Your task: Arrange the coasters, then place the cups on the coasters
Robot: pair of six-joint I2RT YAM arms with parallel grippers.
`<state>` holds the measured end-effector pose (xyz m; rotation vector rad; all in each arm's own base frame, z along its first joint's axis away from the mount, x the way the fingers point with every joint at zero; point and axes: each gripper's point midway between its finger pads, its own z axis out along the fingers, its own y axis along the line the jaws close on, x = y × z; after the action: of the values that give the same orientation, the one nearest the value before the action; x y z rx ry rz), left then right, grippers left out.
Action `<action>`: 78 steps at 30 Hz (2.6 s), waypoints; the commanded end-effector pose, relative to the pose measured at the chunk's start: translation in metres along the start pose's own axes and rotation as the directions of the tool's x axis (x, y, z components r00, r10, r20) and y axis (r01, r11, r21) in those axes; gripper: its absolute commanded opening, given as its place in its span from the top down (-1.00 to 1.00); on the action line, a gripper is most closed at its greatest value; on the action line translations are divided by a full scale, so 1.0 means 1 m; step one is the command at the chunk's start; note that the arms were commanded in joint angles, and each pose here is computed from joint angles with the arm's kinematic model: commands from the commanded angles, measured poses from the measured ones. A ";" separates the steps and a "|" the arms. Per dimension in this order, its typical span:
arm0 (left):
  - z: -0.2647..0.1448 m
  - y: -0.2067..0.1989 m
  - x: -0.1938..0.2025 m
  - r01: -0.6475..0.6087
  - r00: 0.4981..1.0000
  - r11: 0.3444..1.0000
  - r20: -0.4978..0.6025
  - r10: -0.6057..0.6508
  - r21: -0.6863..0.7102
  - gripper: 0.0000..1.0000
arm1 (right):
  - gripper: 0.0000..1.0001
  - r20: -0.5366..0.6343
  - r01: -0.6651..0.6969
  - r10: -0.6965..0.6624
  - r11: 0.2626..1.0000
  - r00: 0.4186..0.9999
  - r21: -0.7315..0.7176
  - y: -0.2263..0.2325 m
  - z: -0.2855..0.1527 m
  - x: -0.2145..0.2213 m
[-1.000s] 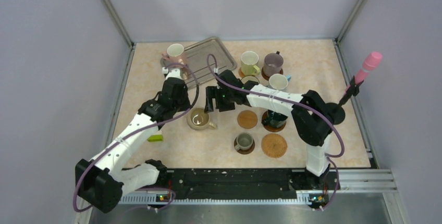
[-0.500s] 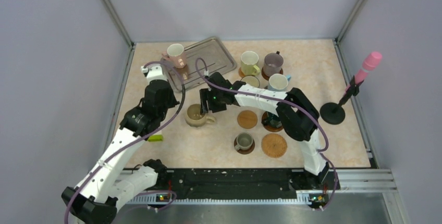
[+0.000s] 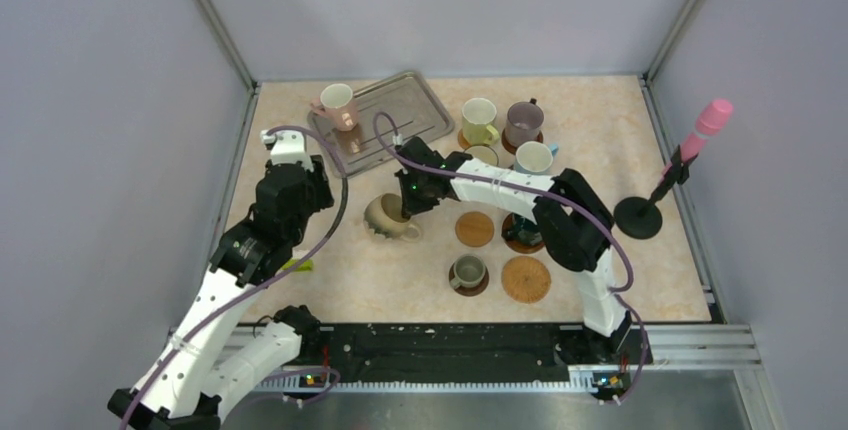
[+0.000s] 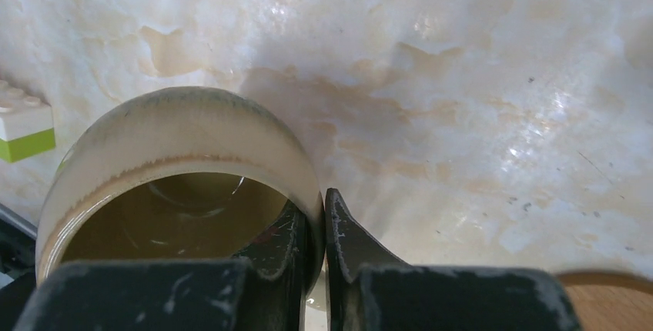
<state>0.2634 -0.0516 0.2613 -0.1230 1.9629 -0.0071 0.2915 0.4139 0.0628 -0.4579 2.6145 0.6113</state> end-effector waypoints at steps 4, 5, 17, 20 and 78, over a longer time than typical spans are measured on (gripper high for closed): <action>-0.004 0.004 -0.002 -0.018 0.998 1.000 0.066 0.016 0.016 -0.45 | 1.00 0.269 0.022 0.003 0.995 0.963 -0.093 0.032 -0.110 -0.083; -0.003 0.004 0.001 -0.017 0.998 1.000 0.059 0.016 0.017 -0.66 | 1.00 0.291 0.024 0.005 0.995 0.957 -0.096 0.032 -0.125 -0.087; 0.004 -0.002 0.024 -0.037 0.999 0.998 0.018 0.036 0.057 -0.97 | 1.00 0.363 -0.052 0.015 0.995 0.931 0.090 -0.037 -0.236 -0.046; 0.004 -0.003 0.024 -0.036 0.999 0.998 0.021 0.035 0.060 -0.97 | 1.00 0.341 -0.095 0.041 0.985 0.939 0.141 -0.057 -0.255 -0.019; -0.003 -0.004 0.020 -0.027 0.998 0.996 0.050 0.023 0.087 -0.98 | 0.98 0.116 -0.311 0.309 0.711 0.944 0.631 -0.202 -0.222 0.189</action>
<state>0.2484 -0.0545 0.2303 -0.0373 1.9700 -0.0450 0.1266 0.0888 0.0818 0.1966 2.7558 -0.2435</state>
